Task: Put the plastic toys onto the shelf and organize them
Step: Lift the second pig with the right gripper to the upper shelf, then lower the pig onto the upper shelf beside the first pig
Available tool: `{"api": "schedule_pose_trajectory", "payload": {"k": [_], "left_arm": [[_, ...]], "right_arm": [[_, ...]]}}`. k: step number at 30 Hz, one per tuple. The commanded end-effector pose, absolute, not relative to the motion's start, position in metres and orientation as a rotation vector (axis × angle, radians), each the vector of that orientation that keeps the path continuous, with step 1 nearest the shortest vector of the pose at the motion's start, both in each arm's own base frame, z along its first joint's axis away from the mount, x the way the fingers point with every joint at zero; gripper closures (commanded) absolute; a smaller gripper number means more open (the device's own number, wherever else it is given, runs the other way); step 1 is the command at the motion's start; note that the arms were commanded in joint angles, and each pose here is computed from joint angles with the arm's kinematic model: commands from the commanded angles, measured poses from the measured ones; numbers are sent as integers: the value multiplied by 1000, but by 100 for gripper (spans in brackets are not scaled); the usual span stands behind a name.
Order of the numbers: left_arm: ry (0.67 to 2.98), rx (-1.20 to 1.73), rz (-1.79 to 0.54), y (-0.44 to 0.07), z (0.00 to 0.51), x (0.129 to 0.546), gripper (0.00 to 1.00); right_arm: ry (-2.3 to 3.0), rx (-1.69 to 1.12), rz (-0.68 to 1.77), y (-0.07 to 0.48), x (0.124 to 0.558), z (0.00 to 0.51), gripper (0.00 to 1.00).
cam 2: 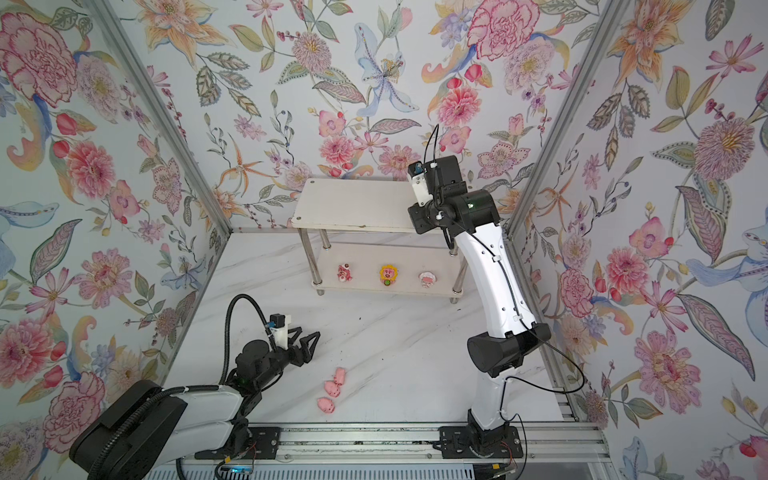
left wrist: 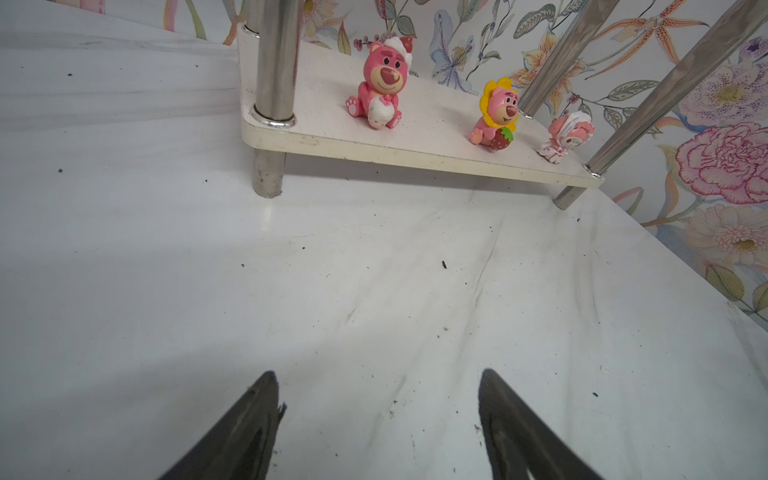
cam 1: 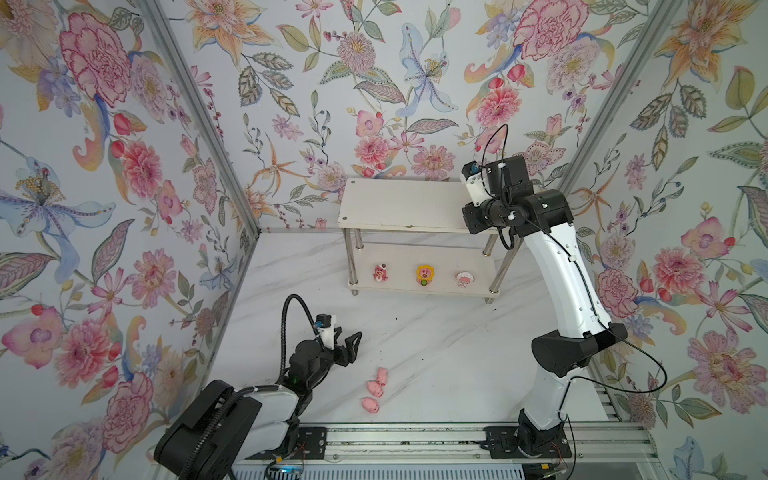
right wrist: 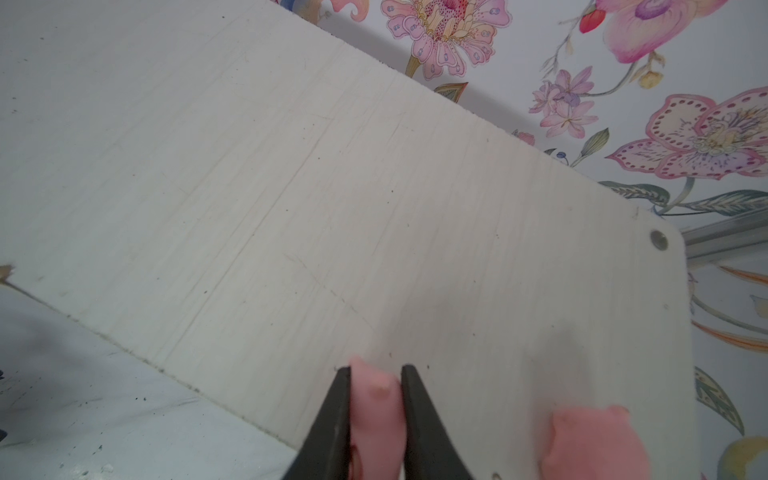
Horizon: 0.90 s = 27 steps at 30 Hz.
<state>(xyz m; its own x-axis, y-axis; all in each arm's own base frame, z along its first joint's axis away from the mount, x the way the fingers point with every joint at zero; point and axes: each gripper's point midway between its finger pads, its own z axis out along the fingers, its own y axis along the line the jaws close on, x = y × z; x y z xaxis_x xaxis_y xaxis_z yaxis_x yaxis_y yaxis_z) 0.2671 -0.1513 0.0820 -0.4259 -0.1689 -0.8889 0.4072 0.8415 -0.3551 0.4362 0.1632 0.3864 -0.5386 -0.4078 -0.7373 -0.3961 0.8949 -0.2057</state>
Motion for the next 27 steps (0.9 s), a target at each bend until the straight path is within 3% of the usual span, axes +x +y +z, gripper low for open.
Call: {"api": "schedule_pose_trajectory", "payload": {"k": [1, 14, 16, 20, 27], "left_arm": [[1882, 191, -647, -151, 87, 270, 23], [1887, 195, -654, -153, 86, 270, 23], [1889, 195, -651, -153, 85, 270, 23], [1888, 195, -651, -153, 86, 271, 23], [1890, 197, -657, -154, 85, 271, 23]], "right_arm": [[2228, -591, -24, 162, 445, 373, 78], [2239, -585, 0, 160, 454, 367, 77], [2239, -584, 1, 160, 455, 367, 72], [2236, -581, 2, 160, 455, 368, 52], [2215, -554, 22, 157, 454, 379, 40]]}}
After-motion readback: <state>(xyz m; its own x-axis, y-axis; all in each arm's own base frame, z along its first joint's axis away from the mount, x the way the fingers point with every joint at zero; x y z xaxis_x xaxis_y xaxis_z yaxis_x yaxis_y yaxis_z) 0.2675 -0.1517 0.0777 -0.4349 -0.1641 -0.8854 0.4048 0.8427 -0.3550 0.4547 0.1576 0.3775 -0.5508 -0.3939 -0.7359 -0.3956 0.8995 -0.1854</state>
